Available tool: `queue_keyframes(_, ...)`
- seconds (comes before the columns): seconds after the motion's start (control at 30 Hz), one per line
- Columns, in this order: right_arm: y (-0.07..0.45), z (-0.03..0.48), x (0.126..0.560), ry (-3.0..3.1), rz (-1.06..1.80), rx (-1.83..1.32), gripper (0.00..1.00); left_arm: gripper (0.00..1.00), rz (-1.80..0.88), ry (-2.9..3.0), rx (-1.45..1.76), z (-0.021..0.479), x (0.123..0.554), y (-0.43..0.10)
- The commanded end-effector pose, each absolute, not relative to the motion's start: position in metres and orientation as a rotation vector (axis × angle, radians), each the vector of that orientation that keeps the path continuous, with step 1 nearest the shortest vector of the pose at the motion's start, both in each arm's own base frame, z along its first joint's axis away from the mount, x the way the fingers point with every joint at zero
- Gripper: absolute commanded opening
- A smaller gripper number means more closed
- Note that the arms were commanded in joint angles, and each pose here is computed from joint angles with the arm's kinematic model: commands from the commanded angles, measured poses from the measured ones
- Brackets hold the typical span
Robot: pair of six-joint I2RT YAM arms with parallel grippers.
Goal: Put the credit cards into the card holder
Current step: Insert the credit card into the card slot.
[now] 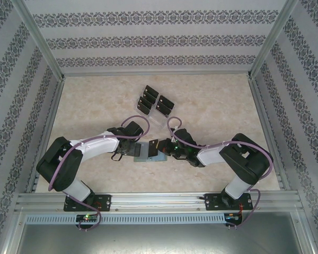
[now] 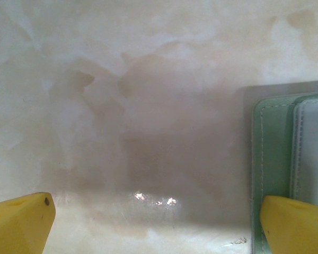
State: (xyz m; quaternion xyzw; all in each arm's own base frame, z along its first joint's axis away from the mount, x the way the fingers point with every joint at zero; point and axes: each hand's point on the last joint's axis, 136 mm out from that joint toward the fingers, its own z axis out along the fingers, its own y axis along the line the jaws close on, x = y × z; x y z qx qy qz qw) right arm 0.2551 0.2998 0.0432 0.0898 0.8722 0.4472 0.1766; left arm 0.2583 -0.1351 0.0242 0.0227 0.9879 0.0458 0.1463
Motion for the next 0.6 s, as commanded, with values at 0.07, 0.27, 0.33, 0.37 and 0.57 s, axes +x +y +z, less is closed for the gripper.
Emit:
queue_keyframes(0.07,0.292,0.045,0.248,2.452,1.26,0.257,0.0,1.0,0.197,2.862,0.079,0.023,0.251,-0.129)
queue_keyframes(0.27,0.293,0.044,0.247,2.454,1.266,0.252,0.0,1.0,0.198,2.863,0.08,0.024,0.25,-0.128)
queue_keyframes(0.33,0.296,0.046,0.249,2.448,1.279,0.248,0.0,1.0,0.193,2.863,0.082,0.024,0.25,-0.129)
queue_keyframes(0.37,0.298,0.047,0.249,2.446,1.286,0.243,0.0,1.0,0.193,2.864,0.078,0.023,0.25,-0.129)
queue_keyframes(0.57,0.309,0.054,0.252,2.437,1.33,0.219,0.0,1.0,0.19,2.864,0.078,0.023,0.25,-0.129)
